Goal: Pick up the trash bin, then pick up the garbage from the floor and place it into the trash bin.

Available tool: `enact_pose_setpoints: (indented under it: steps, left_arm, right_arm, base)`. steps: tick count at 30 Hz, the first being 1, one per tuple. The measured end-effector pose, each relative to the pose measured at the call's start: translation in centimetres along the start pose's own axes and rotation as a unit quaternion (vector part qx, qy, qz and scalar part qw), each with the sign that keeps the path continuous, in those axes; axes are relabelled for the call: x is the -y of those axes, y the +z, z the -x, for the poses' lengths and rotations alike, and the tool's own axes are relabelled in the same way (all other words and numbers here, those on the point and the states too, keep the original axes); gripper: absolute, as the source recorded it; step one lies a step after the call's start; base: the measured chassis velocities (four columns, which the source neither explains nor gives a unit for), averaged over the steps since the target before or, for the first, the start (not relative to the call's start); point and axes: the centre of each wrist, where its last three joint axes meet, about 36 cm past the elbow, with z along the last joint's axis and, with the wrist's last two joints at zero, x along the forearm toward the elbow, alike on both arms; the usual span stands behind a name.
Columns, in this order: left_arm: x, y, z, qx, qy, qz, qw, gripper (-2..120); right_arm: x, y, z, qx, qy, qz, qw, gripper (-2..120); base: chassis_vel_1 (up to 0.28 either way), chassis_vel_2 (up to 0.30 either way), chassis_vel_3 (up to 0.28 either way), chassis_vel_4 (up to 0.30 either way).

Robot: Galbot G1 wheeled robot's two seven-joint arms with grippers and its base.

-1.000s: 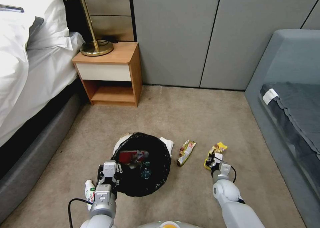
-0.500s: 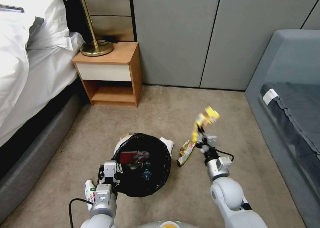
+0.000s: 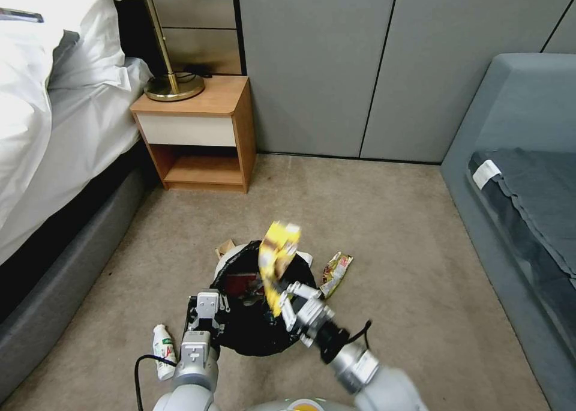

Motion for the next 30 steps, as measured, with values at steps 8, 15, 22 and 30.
enact_pose_setpoints:
  steps: [8, 15, 22, 30]
  left_arm:
    - [0.0, -0.3, 0.0, 0.005, -0.001, -0.003, 1.0, 1]
    - [0.2, -0.4, -0.3, 0.004, 0.002, -0.005, 1.0, 1]
    - [0.4, -0.6, -0.4, 0.007, 0.004, -0.006, 1.0, 1]
    - [0.6, -0.6, -0.5, 0.007, 0.005, -0.004, 1.0, 1]
  right_arm:
    - [-0.4, 2.8, 0.1, -0.034, 0.012, 0.04, 0.999, 0]
    - [-0.6, 3.9, 0.0, -0.051, 0.018, 0.048, 0.997, 18]
    - [-0.7, 3.9, 0.1, -0.051, 0.017, 0.048, 0.997, 41]
    - [-0.8, 3.9, 0.1, -0.053, 0.016, 0.045, 0.997, 70]
  base:
    - [0.0, 0.0, 0.0, 0.0]
    - [0.0, 0.0, 0.0, 0.0]
    - [0.0, 0.0, 0.0, 0.0]
    - [0.0, 0.0, 0.0, 0.0]
